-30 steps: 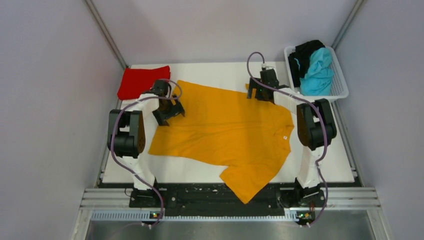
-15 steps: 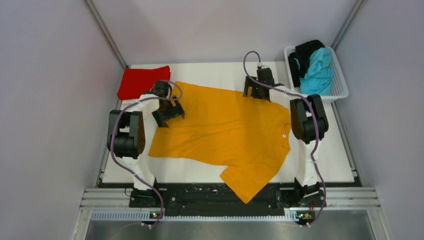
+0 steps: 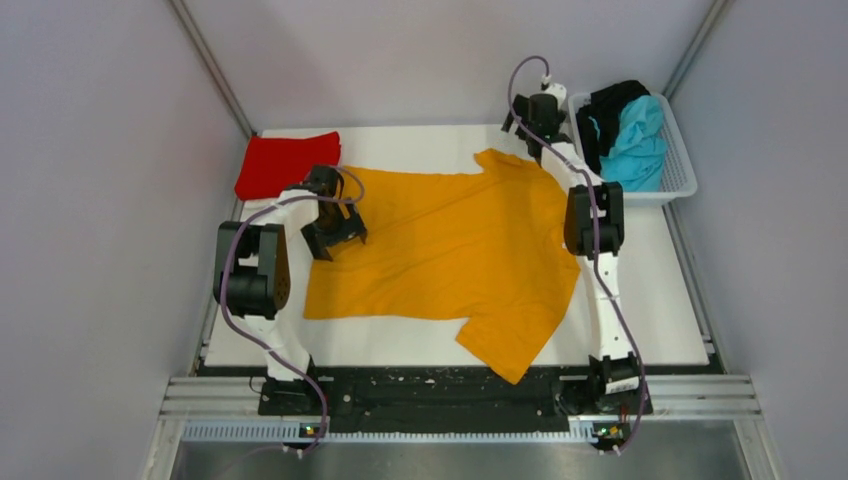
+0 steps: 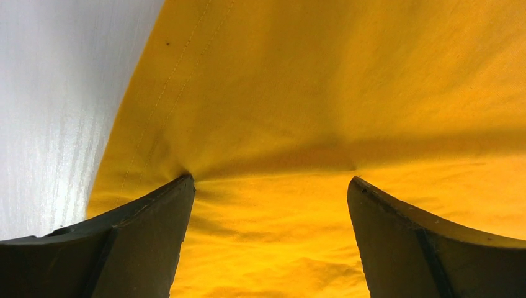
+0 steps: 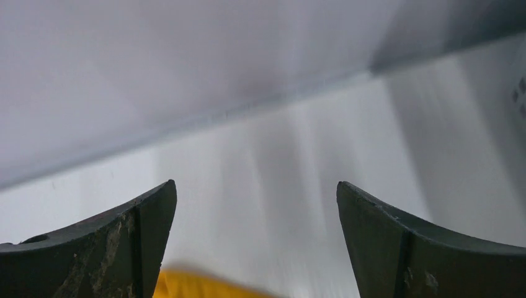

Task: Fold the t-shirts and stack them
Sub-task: Flatten out the tshirt

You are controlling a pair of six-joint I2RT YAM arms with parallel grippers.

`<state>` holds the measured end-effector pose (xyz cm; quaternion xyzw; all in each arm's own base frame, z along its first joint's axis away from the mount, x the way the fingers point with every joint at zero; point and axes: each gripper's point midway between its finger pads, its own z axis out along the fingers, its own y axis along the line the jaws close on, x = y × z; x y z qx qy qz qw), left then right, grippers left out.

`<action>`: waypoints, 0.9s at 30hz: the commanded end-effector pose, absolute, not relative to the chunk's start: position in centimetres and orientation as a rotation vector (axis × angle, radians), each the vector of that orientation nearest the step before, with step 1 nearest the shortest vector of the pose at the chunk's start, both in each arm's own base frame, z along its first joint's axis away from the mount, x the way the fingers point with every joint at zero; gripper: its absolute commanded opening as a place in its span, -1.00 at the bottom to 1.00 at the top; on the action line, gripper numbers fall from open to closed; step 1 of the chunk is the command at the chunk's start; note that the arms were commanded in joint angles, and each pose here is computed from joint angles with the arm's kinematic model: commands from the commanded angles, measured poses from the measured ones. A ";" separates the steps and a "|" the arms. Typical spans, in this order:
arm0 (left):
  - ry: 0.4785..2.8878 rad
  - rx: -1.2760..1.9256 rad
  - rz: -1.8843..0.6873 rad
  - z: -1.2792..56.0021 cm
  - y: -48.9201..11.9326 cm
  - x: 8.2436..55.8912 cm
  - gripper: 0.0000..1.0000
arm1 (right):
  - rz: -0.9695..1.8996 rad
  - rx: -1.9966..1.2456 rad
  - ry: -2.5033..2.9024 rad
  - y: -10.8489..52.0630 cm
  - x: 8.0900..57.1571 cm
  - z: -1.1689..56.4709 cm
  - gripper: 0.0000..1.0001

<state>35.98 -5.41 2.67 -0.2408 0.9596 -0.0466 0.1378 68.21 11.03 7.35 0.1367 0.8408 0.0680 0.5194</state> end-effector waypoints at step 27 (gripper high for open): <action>2.786 -0.612 -0.143 5.4 -5.3 36.2 0.97 | -0.025 -0.606 2.180 15.4 60.9 8.2 0.45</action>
